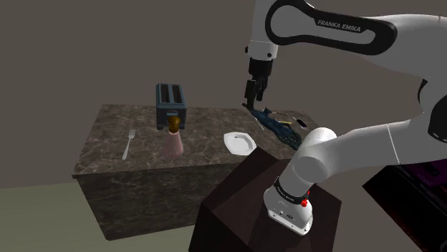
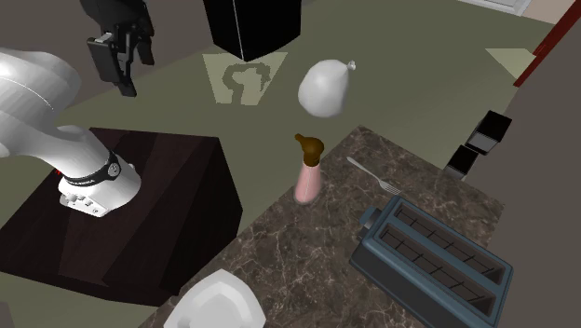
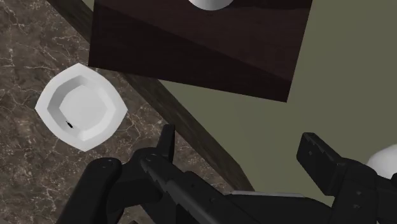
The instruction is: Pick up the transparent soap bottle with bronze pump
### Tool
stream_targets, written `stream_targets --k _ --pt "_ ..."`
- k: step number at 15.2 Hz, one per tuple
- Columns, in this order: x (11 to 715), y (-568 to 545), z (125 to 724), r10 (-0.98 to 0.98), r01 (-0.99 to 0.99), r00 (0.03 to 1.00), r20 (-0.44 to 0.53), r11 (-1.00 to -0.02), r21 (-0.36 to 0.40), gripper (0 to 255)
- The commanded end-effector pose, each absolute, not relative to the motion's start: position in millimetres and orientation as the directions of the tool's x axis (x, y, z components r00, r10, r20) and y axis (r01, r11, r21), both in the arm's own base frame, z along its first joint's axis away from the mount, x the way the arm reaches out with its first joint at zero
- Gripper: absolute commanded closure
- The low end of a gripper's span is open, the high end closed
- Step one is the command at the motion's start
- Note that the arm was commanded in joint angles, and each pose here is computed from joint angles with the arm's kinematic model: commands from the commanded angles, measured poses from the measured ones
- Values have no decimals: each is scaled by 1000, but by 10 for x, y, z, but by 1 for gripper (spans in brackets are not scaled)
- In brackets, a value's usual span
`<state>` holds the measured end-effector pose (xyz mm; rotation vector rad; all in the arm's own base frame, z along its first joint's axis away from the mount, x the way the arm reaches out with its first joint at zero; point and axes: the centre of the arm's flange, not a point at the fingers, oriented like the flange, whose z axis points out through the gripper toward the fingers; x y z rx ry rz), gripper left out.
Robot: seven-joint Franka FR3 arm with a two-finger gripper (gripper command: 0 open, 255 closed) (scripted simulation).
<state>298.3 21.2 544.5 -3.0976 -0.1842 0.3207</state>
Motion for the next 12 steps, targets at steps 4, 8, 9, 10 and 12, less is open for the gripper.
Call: stream_targets --k 4,8,9,10,12 --pt "3292 304 5232 110 105 974 -197 -994 -37 0" --pt "3706 423 4953 97 91 977 -188 -995 -40 0" --pt "3810 452 4884 94 88 978 -186 -995 -41 0" --pt "3915 480 4815 90 84 979 -184 -996 -42 0" --pt "4124 537 4677 84 77 980 -180 -996 -44 0"
